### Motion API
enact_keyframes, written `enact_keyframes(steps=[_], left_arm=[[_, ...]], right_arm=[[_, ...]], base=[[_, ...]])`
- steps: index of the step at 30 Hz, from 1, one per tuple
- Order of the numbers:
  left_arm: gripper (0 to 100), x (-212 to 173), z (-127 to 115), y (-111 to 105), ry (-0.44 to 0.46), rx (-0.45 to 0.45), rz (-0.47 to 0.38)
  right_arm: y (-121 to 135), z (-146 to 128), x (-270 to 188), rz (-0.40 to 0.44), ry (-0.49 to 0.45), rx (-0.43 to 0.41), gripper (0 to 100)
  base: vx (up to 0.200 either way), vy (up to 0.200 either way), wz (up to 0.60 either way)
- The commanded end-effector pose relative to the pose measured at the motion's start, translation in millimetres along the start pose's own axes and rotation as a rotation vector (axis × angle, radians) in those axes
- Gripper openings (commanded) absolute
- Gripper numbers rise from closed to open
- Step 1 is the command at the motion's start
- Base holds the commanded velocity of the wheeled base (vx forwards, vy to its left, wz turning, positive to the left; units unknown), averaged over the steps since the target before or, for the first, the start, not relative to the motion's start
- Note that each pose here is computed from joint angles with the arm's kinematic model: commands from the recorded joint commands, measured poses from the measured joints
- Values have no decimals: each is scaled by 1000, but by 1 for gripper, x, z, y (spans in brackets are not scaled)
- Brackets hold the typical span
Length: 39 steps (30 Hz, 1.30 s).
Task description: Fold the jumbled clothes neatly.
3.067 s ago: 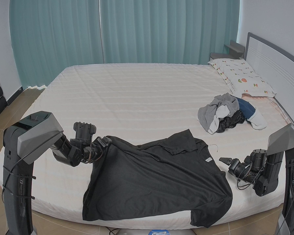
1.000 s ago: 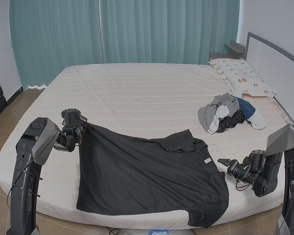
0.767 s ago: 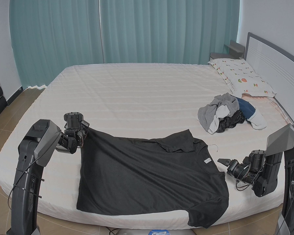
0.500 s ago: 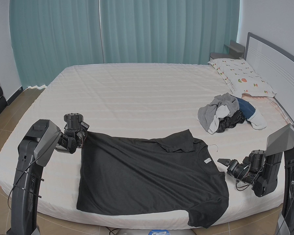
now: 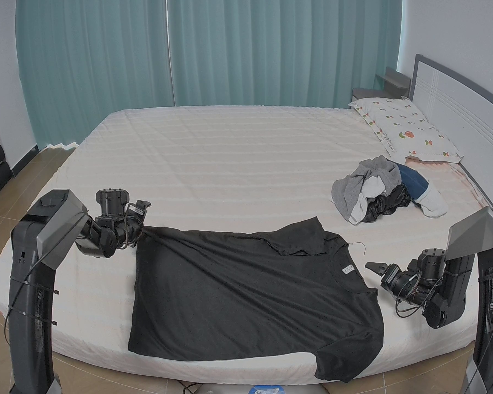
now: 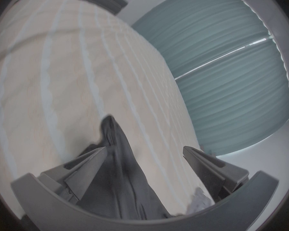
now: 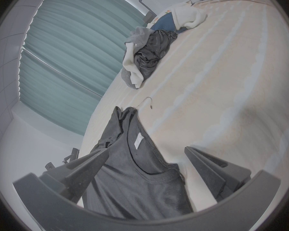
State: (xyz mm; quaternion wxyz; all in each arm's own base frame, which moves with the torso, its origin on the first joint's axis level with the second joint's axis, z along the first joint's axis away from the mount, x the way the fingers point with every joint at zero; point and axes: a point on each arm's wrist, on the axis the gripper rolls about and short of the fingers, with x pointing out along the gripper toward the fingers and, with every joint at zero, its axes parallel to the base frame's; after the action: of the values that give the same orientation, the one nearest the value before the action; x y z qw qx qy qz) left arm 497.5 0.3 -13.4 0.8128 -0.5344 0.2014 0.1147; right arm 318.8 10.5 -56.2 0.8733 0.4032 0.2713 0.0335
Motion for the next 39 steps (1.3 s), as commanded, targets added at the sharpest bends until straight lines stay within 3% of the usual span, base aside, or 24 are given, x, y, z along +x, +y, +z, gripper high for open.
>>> enact_keyframes(steps=[1,5,8,17,25,39], left_arm=[[100,-50,28,-15,108,-109,-82],[100,-64,22,-11,154,-105,-119],[100,-68,18,-6,161,-102,-135],[100,-68,7,-3,168,-84,-142],[100,-68,4,-1,175,-56,-136],[100,-68,2,0,177,-45,-132]], right_arm=[[39,10,7,86,-21,-79,100],[66,20,26,58,34,-144,100],[85,26,51,21,-6,-179,100],[112,4,104,40,6,-226,100],[103,-10,142,-7,49,-255,100],[102,-18,176,-9,45,-274,100]], base=[[0,0,0],[0,0,0],[0,0,0],[0,0,0],[0,0,0],[0,0,0]])
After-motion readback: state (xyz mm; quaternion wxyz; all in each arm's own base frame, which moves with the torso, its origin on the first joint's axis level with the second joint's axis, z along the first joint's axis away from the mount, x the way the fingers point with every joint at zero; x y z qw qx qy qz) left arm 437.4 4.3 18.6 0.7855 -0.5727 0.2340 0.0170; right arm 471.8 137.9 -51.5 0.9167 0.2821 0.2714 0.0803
